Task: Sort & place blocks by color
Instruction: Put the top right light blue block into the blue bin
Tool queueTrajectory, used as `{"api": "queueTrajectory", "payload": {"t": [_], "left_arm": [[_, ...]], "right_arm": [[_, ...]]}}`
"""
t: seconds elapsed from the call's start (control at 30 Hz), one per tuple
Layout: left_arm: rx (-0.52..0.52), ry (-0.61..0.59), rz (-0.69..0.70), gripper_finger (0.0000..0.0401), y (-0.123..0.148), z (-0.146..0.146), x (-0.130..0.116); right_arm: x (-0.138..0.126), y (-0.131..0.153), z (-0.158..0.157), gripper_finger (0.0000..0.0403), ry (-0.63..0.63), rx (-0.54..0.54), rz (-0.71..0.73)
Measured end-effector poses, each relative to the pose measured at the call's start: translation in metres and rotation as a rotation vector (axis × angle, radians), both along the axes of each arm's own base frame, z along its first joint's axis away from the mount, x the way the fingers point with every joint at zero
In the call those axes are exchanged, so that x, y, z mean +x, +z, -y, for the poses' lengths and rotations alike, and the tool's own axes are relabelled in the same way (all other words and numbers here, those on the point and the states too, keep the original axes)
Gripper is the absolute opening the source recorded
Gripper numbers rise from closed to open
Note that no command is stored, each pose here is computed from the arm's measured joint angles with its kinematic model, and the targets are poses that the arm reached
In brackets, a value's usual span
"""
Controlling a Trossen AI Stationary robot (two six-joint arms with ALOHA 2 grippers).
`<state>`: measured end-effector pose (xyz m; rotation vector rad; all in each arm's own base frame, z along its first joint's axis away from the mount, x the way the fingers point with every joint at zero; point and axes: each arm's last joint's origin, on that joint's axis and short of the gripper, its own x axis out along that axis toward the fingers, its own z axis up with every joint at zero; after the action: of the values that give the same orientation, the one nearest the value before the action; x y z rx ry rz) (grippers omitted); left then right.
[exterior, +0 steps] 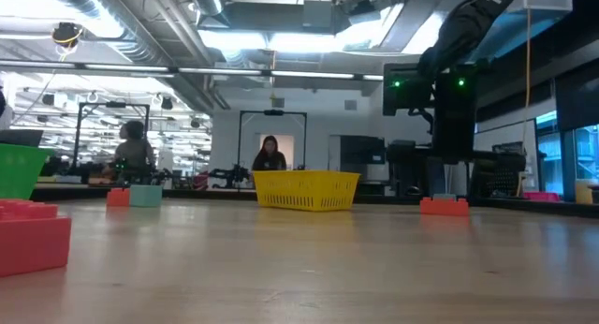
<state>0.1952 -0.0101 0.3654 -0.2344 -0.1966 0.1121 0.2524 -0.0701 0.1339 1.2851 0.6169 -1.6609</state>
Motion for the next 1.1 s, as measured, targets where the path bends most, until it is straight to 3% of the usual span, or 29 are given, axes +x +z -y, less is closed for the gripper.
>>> {"api": "queueTrajectory", "payload": {"t": [0.27, 0.37, 0.57, 0.7, 0.9, 1.1], "left_arm": [[-0.002, 0.001, 0.022, 0.0184, 0.004, 0.000, -0.005], [-0.001, 0.004, 0.012, 0.0184, 0.002, -0.001, -0.004], [-0.001, 0.004, 0.016, 0.0184, 0.003, -0.001, -0.005], [-0.001, 0.005, 0.016, 0.0184, 0.003, -0.001, -0.005], [-0.002, 0.005, 0.016, 0.0184, 0.003, -0.001, -0.005], [-0.006, 0.003, 0.015, 0.0184, 0.003, -0.001, -0.005]], "right_arm": [[0.000, -0.002, 0.000, 0.0258, 0.001, 0.002, -0.011], [0.000, -0.002, 0.000, 0.0231, 0.001, 0.002, -0.017], [-0.003, -0.002, -0.001, 0.0136, 0.005, -0.003, -0.051], [-0.005, -0.002, -0.001, 0.0133, 0.026, 0.000, -0.076], [-0.014, 0.010, -0.002, 0.0133, 0.215, -0.009, -0.178], [-0.021, 0.045, -0.006, 0.0133, 0.663, -0.072, -0.208]]}}
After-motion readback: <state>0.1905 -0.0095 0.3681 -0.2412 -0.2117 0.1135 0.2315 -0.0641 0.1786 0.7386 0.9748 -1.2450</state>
